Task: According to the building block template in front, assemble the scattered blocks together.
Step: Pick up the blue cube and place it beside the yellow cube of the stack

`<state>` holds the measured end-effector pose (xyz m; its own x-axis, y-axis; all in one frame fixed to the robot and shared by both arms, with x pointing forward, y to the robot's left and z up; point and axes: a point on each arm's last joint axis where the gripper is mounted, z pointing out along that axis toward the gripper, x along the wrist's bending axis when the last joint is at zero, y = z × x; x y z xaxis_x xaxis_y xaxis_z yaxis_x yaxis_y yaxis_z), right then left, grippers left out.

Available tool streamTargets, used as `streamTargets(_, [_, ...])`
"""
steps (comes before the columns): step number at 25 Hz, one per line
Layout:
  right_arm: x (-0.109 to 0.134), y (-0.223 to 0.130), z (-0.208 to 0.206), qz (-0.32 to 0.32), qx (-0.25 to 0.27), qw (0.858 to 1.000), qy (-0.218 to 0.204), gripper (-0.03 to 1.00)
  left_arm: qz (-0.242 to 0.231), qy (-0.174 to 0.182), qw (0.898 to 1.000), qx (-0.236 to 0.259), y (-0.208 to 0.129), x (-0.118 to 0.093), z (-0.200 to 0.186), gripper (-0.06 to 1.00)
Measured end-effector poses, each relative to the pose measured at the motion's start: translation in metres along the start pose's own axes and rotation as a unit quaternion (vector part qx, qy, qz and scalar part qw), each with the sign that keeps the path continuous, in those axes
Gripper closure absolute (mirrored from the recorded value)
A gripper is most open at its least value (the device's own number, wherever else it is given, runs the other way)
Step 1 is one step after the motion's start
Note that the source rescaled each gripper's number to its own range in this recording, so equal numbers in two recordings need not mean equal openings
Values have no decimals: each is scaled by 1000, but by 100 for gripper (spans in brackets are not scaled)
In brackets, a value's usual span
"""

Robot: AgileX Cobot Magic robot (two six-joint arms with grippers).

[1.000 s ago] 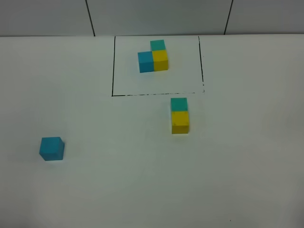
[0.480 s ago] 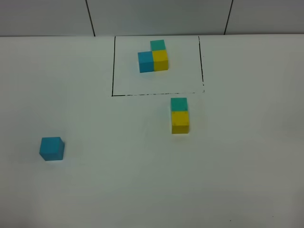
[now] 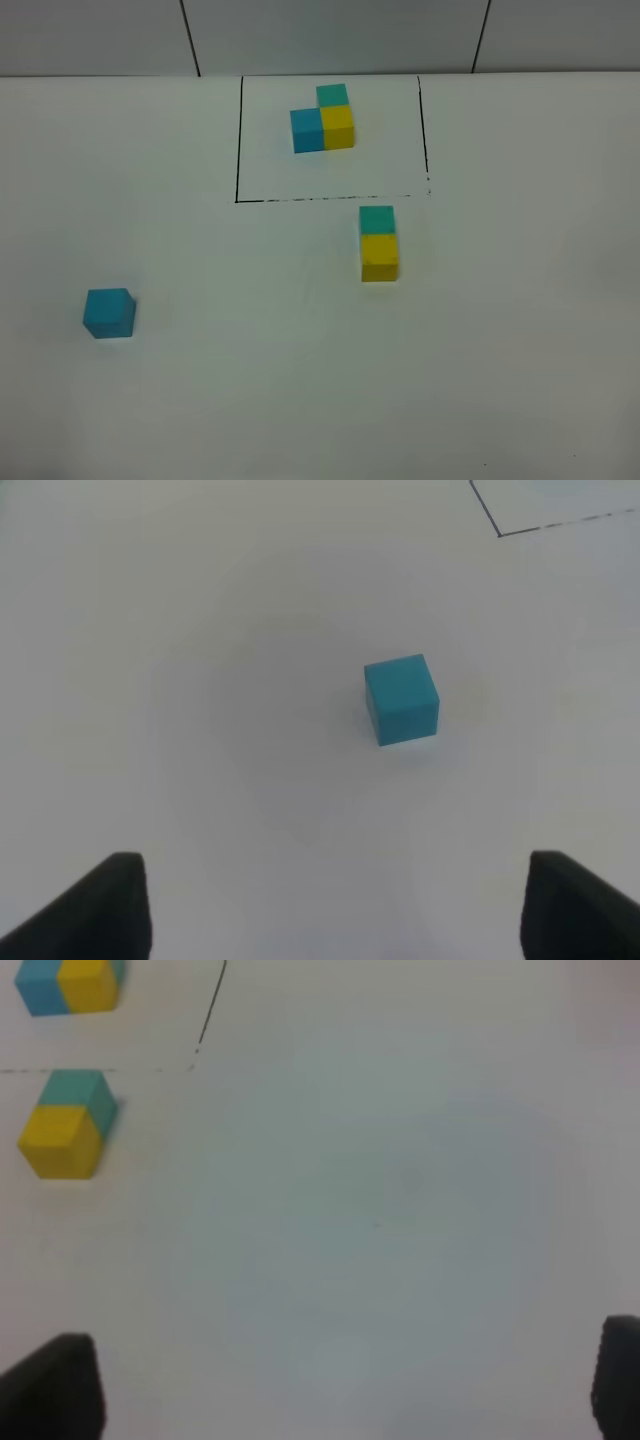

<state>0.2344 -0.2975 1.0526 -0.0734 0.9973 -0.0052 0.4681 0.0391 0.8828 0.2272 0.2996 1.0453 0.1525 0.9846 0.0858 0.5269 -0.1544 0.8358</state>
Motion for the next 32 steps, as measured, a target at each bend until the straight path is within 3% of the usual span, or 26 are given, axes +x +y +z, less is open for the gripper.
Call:
streamTargets(9, [0, 0, 0, 1, 0, 1000, 1, 32, 0, 0, 1000, 0, 0, 0, 0, 9])
streamTargets(12, [0, 0, 0, 1, 0, 1000, 1, 38, 0, 0, 1000, 0, 0, 0, 0, 9])
streamTargets(32, [0, 0, 0, 1, 0, 1000, 1, 39, 0, 0, 1000, 0, 0, 0, 0, 9])
